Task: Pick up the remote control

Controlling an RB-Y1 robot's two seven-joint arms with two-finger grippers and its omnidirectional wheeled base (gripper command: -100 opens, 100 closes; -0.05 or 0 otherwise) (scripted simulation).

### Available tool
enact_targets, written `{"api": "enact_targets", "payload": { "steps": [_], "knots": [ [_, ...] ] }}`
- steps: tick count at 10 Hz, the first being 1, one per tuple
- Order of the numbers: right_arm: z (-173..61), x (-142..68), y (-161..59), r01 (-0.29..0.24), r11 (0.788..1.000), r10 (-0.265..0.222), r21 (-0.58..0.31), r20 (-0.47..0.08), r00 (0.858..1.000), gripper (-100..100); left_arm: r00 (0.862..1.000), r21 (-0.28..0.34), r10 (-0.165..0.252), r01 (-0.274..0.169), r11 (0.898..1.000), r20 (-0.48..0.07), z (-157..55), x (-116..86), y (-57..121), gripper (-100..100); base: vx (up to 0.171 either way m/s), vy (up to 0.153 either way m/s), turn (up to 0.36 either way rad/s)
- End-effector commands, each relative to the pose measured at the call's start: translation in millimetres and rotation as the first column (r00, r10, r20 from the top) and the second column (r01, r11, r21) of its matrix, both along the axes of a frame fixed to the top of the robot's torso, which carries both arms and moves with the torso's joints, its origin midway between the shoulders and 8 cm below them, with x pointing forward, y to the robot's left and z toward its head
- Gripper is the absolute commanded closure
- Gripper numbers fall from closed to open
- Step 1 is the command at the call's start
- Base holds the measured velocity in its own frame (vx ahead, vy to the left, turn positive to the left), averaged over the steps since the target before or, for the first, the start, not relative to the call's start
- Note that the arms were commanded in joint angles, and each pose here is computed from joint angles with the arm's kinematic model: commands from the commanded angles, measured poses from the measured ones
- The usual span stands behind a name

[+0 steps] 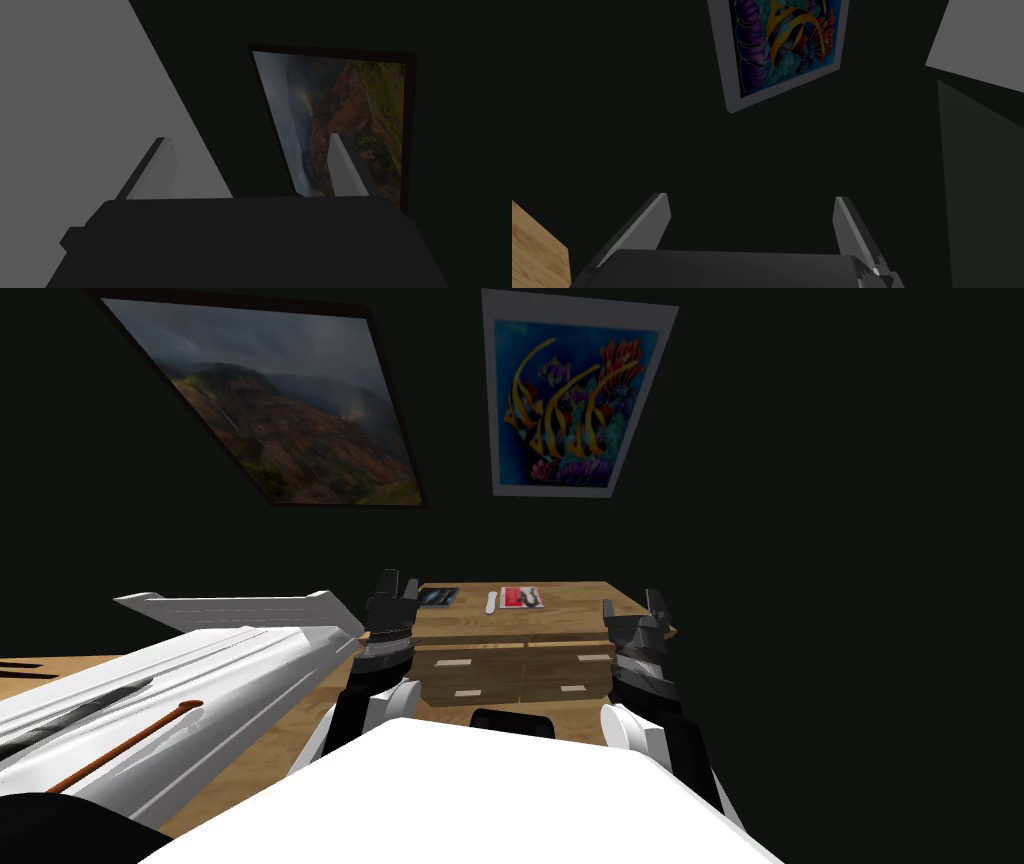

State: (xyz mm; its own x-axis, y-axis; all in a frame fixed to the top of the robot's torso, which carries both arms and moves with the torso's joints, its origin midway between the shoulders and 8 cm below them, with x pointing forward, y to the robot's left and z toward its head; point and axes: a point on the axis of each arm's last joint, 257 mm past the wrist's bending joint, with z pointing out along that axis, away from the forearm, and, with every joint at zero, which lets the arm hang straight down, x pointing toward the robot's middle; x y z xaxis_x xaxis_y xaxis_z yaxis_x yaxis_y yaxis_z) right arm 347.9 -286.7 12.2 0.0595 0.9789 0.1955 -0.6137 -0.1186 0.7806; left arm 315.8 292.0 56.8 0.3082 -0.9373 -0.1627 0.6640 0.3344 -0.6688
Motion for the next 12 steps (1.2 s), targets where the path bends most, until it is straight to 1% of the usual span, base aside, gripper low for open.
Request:
{"api": "enact_targets", "payload": {
  "steps": [1,3,4,5,6,7,8,9,10,11,12],
  "knots": [
    [0,0,0,0.000,1.000,0.000,0.000,0.000,1.000,0,0.999,0.016,-0.027,0.027,1.000,-0.021,-4,4,-3.4,-100,-0.022,0.017,-0.025],
    [0,0,0,0.000,1.000,0.000,0.000,0.000,1.000,0,0.995,0.022,-0.073,0.074,0.997,-0.065,-14,13,-6.8,-100,-0.071,0.074,-0.054],
    [0,0,0,0.000,1.000,0.000,0.000,0.000,1.000,0,0.995,0.033,-0.078,0.081,0.996,-0.069,-14,13,-8.4,-100,-0.071,0.060,-0.028],
    [0,0,0,0.000,1.000,0.000,0.000,0.000,1.000,0,0.990,0.030,-0.104,0.108,0.994,-0.098,-21,18,-9.5,-100,-0.060,0.034,-0.041],
    [0,0,0,0.000,1.000,0.000,0.000,0.000,1.000,0,0.989,0.039,-0.108,0.113,0.993,-0.101,-21,19,-10.8,-100,-0.044,0.029,-0.033],
    [0,0,0,0.000,1.000,0.000,0.000,0.000,1.000,0,0.981,0.031,-0.135,0.141,0.990,-0.135,-29,25,-11.2,-100,-0.054,0.045,-0.081],
    [0,0,0,0.000,1.000,0.000,0.000,0.000,1.000,0,0.980,0.043,-0.140,0.148,0.988,-0.140,-30,25,-12.9,-100,-0.046,0.048,-0.037],
    [0,0,0,0.000,1.000,0.000,0.000,0.000,1.000,0,0.970,0.028,-0.167,0.175,0.984,-0.178,-40,32,-12.5,-100,-0.063,0.052,-0.079],
    [0,0,0,0.000,1.000,0.000,0.000,0.000,1.000,0,0.968,0.044,-0.173,0.184,0.982,-0.184,-40,32,-14.7,-100,-0.063,0.052,-0.051],
    [0,0,0,0.000,1.000,0.000,0.000,0.000,1.000,0,0.954,0.022,-0.198,0.208,0.978,-0.224,-51,39,-13.0,-100,-0.079,0.049,-0.084],
    [0,0,0,0.000,1.000,0.000,0.000,0.000,1.000,0,0.951,0.043,-0.205,0.220,0.974,-0.233,-52,40,-15.8,-100,-0.064,0.050,-0.061]
  ]
}}
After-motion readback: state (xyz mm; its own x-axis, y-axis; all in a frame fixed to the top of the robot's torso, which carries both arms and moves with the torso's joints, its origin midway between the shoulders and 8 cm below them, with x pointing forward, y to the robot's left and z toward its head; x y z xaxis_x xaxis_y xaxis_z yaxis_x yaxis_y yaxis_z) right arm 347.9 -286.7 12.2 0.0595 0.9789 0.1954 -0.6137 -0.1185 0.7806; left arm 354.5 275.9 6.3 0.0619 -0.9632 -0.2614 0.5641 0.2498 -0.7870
